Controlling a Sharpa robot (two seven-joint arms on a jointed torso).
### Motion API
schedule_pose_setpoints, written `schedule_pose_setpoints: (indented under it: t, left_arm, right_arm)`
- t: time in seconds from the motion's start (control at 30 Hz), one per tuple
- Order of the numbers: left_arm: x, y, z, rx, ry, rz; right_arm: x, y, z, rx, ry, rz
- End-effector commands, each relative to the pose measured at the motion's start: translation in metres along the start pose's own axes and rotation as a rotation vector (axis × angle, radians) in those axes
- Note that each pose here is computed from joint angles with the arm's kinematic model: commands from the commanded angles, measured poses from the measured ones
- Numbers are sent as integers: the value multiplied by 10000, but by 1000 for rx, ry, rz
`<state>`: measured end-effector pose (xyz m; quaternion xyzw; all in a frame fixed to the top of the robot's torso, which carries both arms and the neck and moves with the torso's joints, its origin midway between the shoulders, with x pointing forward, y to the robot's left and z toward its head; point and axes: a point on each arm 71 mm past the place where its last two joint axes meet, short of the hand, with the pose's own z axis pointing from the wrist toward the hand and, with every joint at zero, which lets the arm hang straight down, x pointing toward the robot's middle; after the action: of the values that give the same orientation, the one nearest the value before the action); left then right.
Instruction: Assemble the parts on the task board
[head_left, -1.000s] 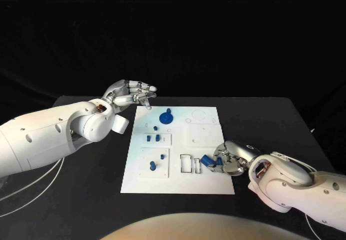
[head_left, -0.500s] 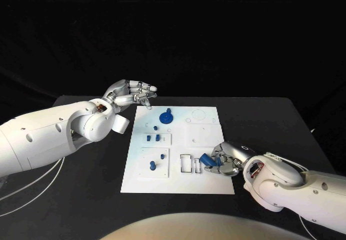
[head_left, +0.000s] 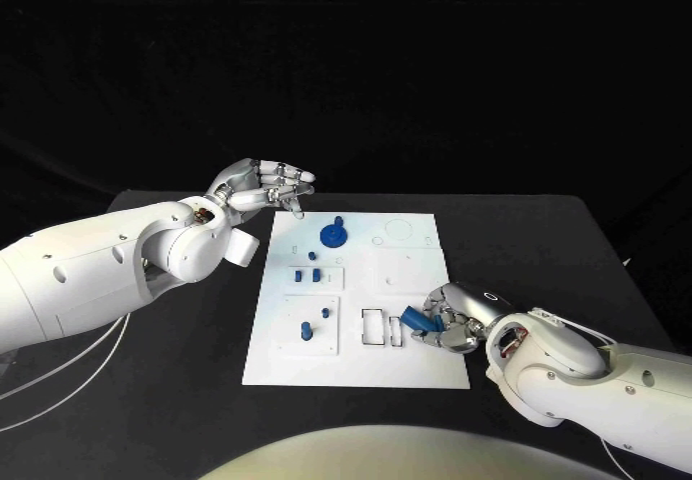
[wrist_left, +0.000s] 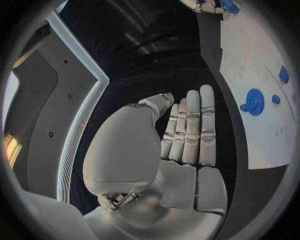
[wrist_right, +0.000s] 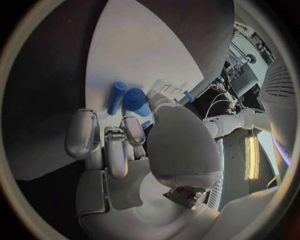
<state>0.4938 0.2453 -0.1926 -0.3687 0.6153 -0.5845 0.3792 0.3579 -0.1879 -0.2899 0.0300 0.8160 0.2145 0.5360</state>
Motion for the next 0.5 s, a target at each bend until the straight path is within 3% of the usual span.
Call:
schedule_pose_setpoints:
  t: [0.03,0.3,0.5]
  left_arm:
    - [20,-14,3,11,15,-11]
    - [29,-12,11,11,19,-12]
    - [33,-12,14,10,20,-13]
  right_arm:
    - [-25,33,-31,-12,-37,37]
    - [-185,162,-67,-51,-84,114]
    - [-186,253,-61,-68,-55,145]
